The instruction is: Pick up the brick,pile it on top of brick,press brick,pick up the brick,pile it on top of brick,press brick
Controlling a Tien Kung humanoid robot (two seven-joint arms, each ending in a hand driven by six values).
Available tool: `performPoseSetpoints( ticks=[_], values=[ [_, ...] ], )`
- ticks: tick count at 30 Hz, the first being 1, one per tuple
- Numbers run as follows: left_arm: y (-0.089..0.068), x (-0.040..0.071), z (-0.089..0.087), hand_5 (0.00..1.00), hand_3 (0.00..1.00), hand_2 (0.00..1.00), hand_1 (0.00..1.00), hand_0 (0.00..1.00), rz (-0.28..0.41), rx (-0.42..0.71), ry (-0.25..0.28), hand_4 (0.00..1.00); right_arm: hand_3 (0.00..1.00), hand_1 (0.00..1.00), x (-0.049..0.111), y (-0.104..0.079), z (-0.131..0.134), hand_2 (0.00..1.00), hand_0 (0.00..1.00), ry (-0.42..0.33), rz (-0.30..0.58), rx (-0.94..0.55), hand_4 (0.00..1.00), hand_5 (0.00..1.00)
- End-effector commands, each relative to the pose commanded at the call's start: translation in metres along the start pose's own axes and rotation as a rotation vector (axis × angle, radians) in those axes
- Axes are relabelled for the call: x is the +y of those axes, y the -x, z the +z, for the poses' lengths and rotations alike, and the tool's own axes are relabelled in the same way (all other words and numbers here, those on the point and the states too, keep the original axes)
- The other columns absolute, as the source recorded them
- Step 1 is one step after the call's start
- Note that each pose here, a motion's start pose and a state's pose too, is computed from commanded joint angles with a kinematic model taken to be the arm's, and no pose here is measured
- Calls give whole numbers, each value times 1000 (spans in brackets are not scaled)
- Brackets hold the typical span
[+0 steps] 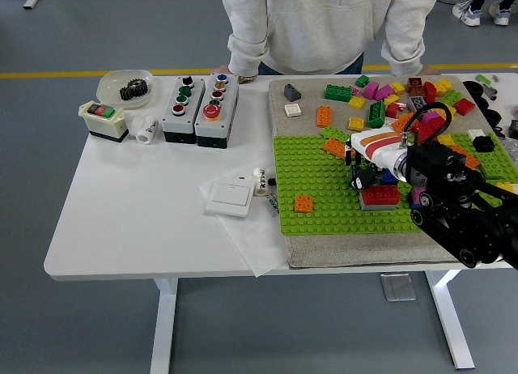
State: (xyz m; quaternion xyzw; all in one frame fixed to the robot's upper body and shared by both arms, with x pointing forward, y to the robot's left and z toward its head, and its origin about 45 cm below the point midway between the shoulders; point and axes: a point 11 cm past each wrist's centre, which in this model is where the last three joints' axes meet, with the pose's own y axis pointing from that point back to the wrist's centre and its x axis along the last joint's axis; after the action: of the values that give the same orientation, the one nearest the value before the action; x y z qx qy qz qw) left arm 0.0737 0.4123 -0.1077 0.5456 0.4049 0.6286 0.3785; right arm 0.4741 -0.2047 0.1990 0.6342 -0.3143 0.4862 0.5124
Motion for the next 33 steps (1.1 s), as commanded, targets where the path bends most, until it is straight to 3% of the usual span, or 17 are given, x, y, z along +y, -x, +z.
performPoseSetpoints(
  ticks=[33],
  values=[
    [-2, -1, -5, 638, 679, 780, 783, 765, 3, -10, -12, 765, 492, 408, 2, 0, -2, 460, 355, -11, 5, -8, 828, 190]
  ],
)
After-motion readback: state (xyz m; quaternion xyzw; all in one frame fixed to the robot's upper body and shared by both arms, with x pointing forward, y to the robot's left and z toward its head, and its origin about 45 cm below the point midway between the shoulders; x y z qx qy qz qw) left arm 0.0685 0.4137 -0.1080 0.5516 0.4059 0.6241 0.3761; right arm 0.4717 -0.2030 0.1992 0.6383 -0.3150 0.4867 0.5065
